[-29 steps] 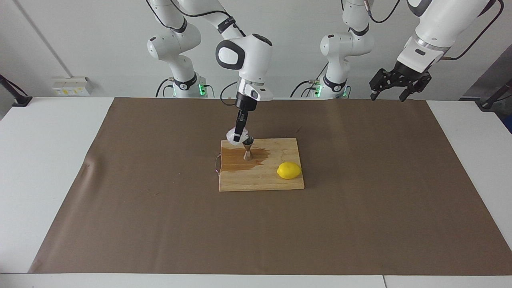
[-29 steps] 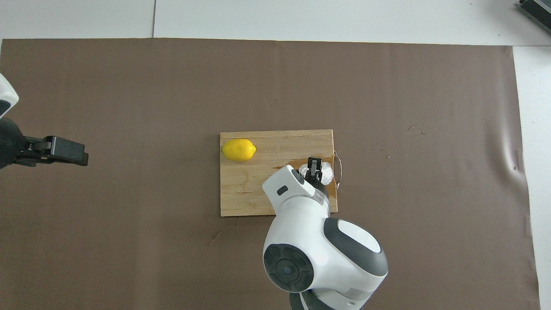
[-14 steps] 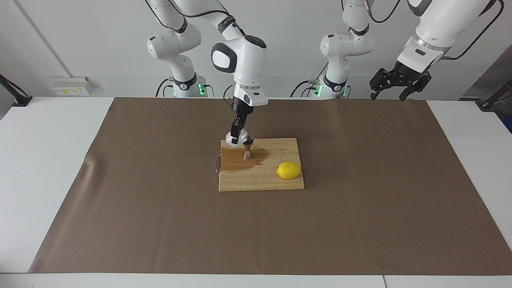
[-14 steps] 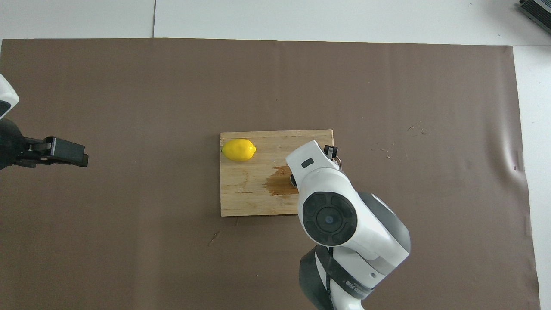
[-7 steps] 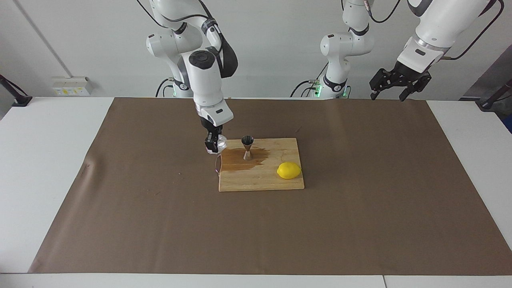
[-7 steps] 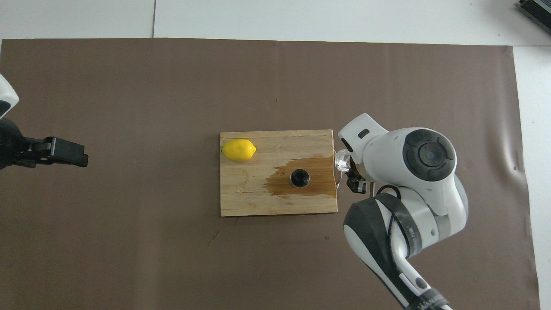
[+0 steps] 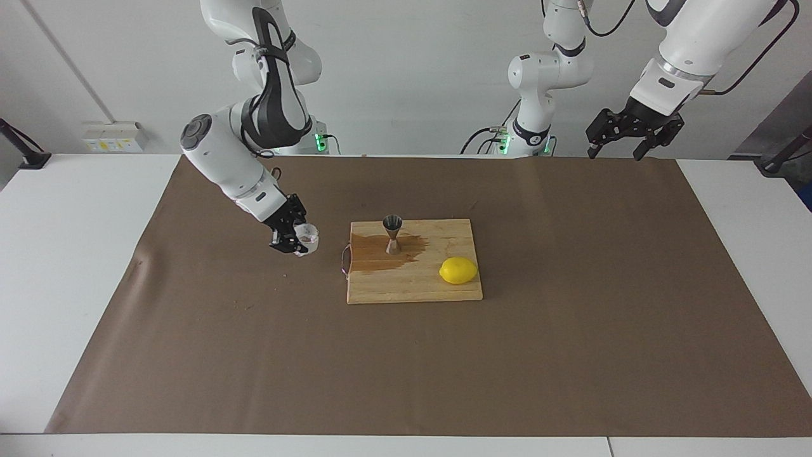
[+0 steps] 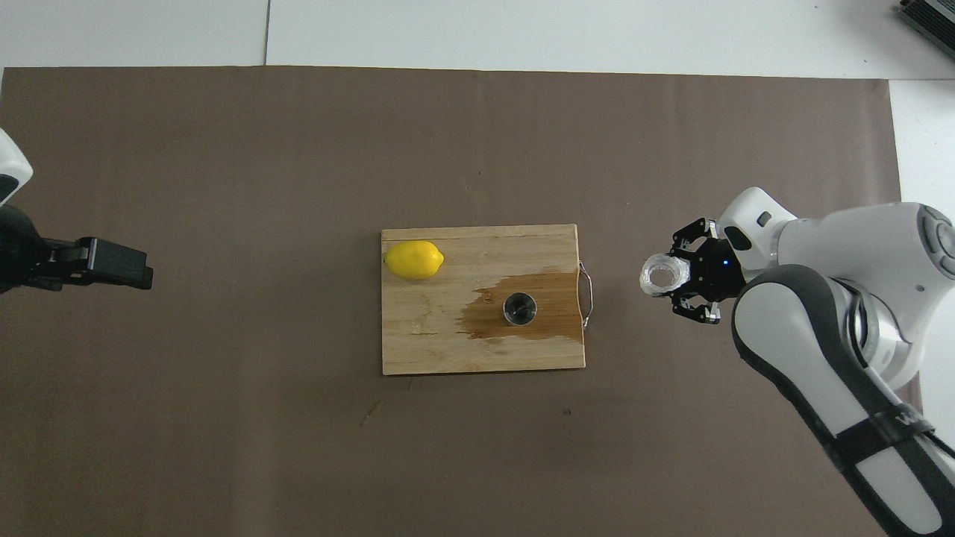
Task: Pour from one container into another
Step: 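Turn the white cup upright and carry it back with the right gripper, then set the white cup down at its start spot and open the right gripper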
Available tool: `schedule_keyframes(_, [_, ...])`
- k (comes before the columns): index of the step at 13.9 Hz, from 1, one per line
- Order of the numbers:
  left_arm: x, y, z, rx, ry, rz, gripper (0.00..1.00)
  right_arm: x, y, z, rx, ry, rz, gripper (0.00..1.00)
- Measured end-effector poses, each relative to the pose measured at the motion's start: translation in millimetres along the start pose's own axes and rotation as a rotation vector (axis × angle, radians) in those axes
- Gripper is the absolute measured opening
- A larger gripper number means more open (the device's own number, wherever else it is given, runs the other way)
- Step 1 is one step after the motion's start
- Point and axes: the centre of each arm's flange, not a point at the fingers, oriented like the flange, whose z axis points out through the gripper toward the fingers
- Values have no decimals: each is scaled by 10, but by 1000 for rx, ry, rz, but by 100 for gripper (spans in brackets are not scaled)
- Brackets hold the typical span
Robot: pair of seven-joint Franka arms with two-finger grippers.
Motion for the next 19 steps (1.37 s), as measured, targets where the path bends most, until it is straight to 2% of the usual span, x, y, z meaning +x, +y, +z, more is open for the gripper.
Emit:
schedule_keyframes(4, [0, 0, 0, 0, 0, 0, 100, -751, -138, 12, -28, 91, -61, 51])
schedule_keyframes(7, [0, 0, 0, 0, 0, 0, 100, -1089, -211, 70, -35, 111, -102, 51])
schedule_keyframes(11, [0, 0, 0, 0, 0, 0, 100, -1237, -298, 253, -79, 155, -105, 51])
schedule_keyframes(15, [0, 0, 0, 0, 0, 0, 100, -1364, -439, 422, -91, 136, -94, 51])
schedule_keyframes(16, [0, 0, 0, 0, 0, 0, 100, -1376, -463, 444, -88, 135, -90, 56])
schedule_keyframes(18, [0, 0, 0, 0, 0, 0, 100, -1374, -474, 445, -89, 137, -87, 60])
schedule_keyframes(19, [0, 0, 0, 0, 0, 0, 100, -1359, -467, 411, -98, 140, -86, 71])
